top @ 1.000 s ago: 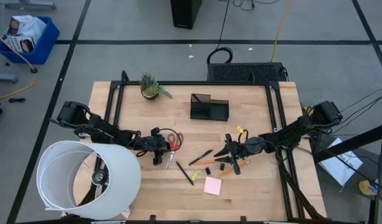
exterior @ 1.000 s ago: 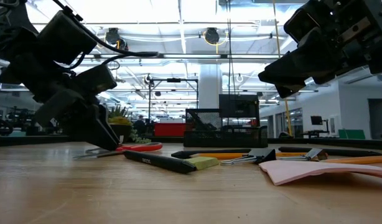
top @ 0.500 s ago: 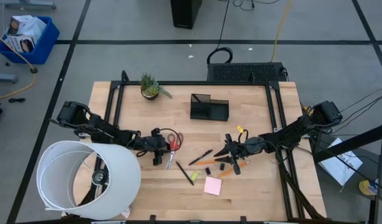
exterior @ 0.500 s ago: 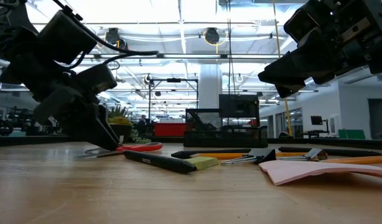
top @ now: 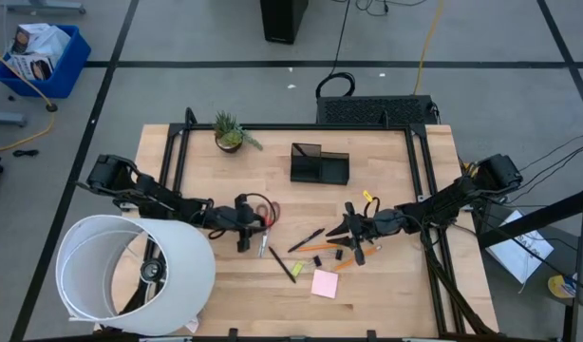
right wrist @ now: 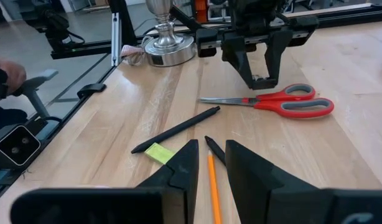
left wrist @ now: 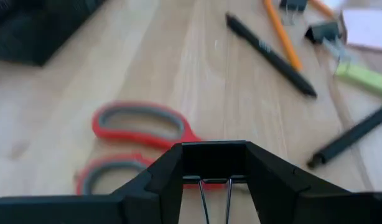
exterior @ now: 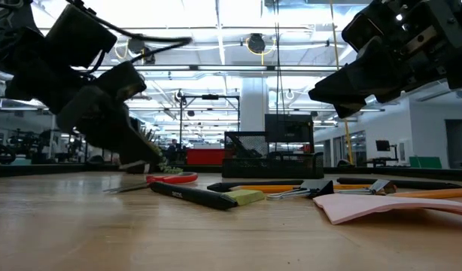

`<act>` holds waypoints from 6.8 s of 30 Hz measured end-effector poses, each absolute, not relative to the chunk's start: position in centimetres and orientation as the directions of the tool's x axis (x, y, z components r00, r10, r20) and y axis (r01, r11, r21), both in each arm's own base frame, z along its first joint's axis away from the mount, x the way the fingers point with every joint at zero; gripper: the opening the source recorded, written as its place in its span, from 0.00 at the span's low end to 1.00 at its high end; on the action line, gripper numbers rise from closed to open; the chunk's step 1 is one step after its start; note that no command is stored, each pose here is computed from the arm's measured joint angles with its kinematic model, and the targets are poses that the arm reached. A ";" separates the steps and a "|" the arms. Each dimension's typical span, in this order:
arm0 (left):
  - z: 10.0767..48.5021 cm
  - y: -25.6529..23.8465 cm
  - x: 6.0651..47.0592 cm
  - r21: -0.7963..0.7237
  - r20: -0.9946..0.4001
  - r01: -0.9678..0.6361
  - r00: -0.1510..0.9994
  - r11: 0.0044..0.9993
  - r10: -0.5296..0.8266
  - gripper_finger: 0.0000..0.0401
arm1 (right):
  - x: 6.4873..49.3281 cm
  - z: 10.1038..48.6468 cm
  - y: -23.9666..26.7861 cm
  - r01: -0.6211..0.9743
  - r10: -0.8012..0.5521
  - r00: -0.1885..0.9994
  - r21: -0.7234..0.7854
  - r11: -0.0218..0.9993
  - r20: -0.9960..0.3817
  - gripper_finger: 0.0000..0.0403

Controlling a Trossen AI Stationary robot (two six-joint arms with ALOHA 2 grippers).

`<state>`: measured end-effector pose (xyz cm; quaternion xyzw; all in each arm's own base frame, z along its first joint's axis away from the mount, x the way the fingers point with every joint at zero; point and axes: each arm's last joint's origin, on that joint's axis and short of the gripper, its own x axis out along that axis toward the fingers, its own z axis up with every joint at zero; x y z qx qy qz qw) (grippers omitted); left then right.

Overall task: Pick and place office supplies into organizer
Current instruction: Put the binder clip into the desk organizer, then put the orange scissors into the desk organizer

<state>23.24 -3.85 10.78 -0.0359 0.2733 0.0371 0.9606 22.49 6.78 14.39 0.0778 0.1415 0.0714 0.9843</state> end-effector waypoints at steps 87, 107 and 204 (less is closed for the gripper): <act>14.8 12.6 37.1 0.026 -0.538 -0.206 0.822 0.978 0.187 0.37 | 22.5 14.4 6.6 -0.047 0.086 0.961 0.151 0.987 -0.263 0.18; 16.7 6.9 32.9 -0.160 -0.672 0.004 0.732 0.987 -0.112 0.23 | 22.4 13.9 6.5 -0.014 0.082 0.944 0.210 0.978 -0.319 0.18; 14.3 1.9 15.2 -0.290 -0.121 0.233 0.953 0.928 -0.277 0.23 | 44.9 13.5 0.8 0.561 -0.307 0.536 0.059 0.826 -0.786 0.18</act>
